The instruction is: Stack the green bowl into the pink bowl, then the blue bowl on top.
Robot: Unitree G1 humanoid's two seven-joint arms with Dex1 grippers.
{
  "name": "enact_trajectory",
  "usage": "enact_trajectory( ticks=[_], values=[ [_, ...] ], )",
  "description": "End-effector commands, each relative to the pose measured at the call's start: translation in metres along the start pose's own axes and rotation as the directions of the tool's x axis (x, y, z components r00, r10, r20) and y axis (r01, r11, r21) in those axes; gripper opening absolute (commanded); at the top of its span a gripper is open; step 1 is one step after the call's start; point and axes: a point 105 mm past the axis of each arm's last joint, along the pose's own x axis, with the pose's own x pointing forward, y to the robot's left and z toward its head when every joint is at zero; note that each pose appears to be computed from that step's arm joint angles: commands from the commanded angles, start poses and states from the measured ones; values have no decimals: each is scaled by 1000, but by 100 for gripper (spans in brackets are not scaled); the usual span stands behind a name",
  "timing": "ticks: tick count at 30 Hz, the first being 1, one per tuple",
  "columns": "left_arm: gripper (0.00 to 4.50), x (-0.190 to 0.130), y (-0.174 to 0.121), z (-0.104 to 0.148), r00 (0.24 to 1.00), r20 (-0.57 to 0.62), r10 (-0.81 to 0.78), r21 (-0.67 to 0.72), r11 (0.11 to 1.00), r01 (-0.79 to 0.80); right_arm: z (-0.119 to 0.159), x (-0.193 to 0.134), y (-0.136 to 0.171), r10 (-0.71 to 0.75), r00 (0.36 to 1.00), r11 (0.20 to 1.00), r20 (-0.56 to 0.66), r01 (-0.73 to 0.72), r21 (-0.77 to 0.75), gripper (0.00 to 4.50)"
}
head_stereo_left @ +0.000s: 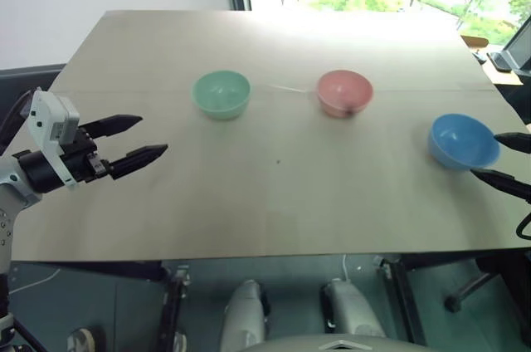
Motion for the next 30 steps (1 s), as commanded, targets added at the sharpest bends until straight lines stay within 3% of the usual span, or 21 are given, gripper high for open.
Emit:
enact_trajectory(
  ticks=[1, 11, 15, 21, 25, 30],
  values=[
    [432, -1, 0, 16, 999, 32, 0, 49, 999, -1, 11, 4, 3, 17, 1000, 999, 20, -16, -42, 437],
    [432, 14, -15, 20, 995, 77, -70, 43, 997, 67, 24, 44, 6, 19, 997, 994, 80, -11, -105, 437],
    [432, 28, -32, 28, 981, 138, -138, 48, 990, 133, 40, 92, 16, 77, 988, 989, 136, -58, -139, 437],
    [432, 46, -57, 36, 947, 243, -211, 50, 977, 205, 65, 197, 22, 125, 985, 948, 121, -82, -307, 437],
    [432, 46, -64, 37, 938, 276, -211, 45, 977, 207, 68, 232, 26, 147, 985, 932, 95, -105, -348, 437],
    [432, 41, -74, 32, 944, 284, -166, 29, 986, 165, 67, 251, 26, 165, 983, 918, 79, -124, -376, 437]
  ],
)
